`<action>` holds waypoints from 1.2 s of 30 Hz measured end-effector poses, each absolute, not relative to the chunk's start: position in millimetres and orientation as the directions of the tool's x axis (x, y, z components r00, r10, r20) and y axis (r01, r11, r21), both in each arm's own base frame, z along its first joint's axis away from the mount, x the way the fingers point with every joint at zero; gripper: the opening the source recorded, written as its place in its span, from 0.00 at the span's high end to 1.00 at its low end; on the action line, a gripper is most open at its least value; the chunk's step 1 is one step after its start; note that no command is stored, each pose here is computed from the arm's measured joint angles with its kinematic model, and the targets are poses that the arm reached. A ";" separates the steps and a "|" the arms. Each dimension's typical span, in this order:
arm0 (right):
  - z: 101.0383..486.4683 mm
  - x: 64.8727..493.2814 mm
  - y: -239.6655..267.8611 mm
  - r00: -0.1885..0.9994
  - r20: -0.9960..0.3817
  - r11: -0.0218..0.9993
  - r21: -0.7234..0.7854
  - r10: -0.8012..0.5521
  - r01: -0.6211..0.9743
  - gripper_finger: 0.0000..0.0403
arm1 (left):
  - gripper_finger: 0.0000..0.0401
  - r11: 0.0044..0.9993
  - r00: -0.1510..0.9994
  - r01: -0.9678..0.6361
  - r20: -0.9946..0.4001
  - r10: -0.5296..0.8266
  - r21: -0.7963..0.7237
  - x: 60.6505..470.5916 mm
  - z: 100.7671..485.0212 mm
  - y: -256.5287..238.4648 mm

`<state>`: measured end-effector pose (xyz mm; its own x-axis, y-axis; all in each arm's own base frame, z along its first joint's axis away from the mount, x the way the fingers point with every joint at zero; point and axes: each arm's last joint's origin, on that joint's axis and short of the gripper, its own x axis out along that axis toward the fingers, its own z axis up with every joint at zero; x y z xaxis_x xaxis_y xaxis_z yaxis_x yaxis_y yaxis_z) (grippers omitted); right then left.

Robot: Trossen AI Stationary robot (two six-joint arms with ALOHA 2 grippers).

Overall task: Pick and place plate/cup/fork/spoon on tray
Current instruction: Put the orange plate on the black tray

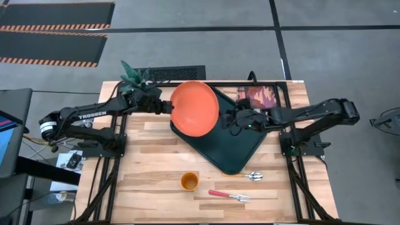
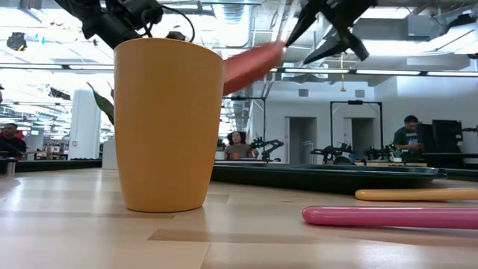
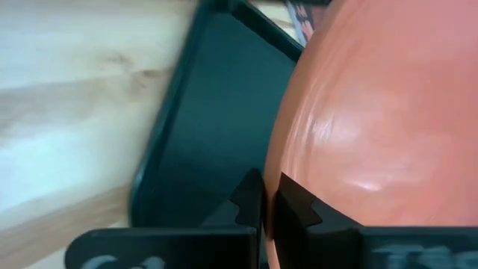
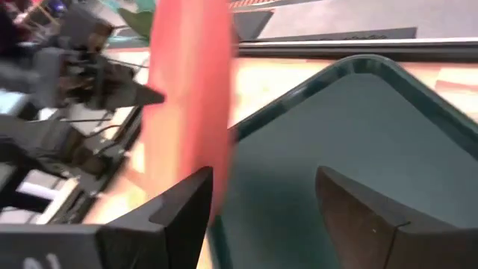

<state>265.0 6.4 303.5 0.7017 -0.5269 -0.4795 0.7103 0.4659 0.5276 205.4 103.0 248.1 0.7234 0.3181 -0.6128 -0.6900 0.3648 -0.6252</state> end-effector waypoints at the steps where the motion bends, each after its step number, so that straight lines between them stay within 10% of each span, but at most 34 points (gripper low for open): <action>1: 305.7 262.3 9.3 0.710 -0.477 0.471 0.534 -0.519 0.703 0.35 | 1.00 0.355 0.718 -0.696 -0.612 0.332 -0.624 205.1 248.2 103.7; 19: 275.6 302.2 14.0 0.708 -0.461 0.447 0.556 -0.536 0.701 0.37 | 1.00 0.364 0.773 -0.632 -0.527 0.353 -0.684 210.5 256.3 105.8; 28: 271.9 311.6 5.7 0.698 -0.419 0.413 0.587 -0.580 0.696 0.93 | 1.00 0.381 0.767 -0.640 -0.528 0.364 -0.667 209.7 256.6 105.9; 36: 282.1 285.4 -11.1 0.637 -0.514 0.327 0.569 -0.575 0.754 0.98 | 0.89 0.488 0.795 -0.604 -0.517 0.318 -0.630 211.8 257.7 104.5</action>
